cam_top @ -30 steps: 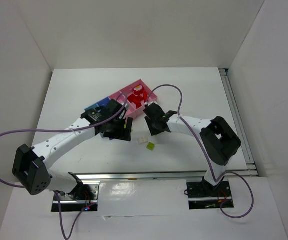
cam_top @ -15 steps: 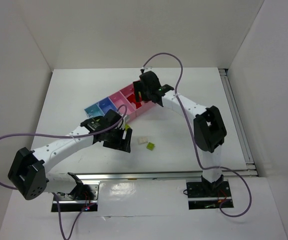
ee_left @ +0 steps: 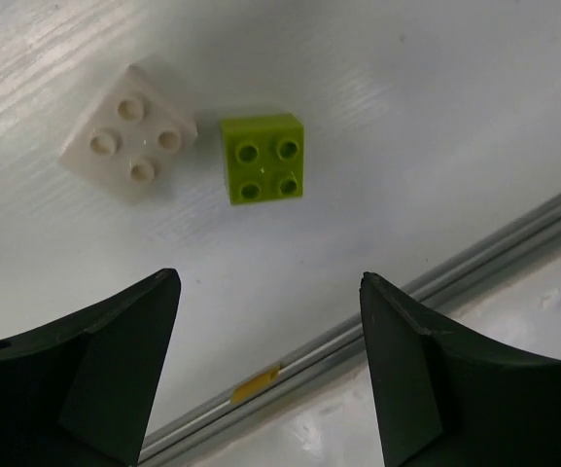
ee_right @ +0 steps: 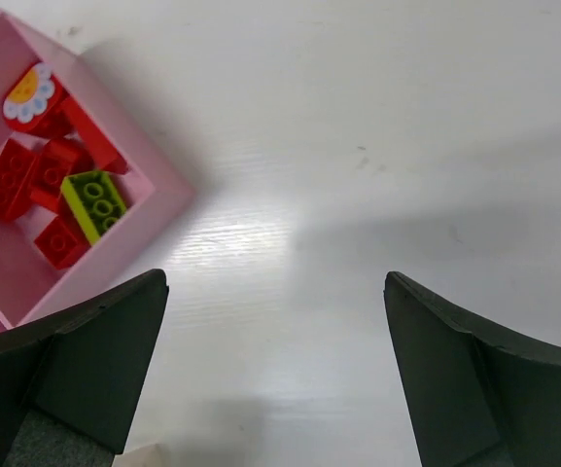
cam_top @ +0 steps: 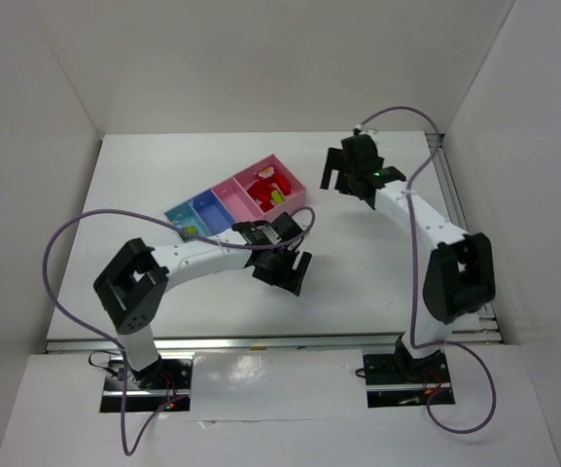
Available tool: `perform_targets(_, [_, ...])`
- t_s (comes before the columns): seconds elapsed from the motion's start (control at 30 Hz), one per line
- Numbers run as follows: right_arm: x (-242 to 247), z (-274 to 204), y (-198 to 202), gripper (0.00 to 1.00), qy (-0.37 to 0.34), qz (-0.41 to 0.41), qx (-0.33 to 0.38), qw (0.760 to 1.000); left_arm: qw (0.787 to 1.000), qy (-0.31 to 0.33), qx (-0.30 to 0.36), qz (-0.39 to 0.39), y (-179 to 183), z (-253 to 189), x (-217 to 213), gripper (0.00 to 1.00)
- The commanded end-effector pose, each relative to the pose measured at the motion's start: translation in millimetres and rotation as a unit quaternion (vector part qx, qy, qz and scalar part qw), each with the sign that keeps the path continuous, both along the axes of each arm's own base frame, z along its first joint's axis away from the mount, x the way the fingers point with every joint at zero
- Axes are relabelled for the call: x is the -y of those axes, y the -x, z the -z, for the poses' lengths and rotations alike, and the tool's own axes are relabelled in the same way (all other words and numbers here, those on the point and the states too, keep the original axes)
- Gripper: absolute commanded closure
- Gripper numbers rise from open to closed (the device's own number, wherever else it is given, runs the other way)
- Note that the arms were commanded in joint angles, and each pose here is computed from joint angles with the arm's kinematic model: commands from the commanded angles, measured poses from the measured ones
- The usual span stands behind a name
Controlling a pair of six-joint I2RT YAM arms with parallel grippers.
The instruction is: Sort the legos into containers by color
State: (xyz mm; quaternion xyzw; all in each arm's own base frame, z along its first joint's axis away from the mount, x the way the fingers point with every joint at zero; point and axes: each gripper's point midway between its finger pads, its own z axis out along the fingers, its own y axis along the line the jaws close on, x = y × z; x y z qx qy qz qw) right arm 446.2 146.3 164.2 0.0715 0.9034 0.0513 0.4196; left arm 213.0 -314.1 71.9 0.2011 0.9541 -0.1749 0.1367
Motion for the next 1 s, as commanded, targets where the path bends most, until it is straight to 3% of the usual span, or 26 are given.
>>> perform_targets(0.0, [30.2, -25.9, 24.3, 0.00, -0.025, 0.044, 0.027, 0.998, 1.000, -0.010, 0.008, -0.016, -12.4, 2.9, 10.6, 0.15])
perform_targets(0.23, [55.9, -28.3, 53.1, 0.00, -0.021, 0.063, 0.020, 0.998, 0.999, -0.030, 0.003, 0.011, -6.9, 23.3, 31.5, 0.23])
perform_targets(0.8, [72.7, -28.8, 57.4, 0.00, -0.018, 0.078, 0.022, 0.997, 0.996, -0.080, 0.022, -0.008, -26.2, 37.9, 34.4, 0.32])
perform_targets(0.97, [76.5, -32.2, 57.5, 0.00, -0.020, 0.083, 0.026, 0.996, 0.997, -0.078, 0.026, -0.004, -29.5, 36.5, 38.5, 0.44])
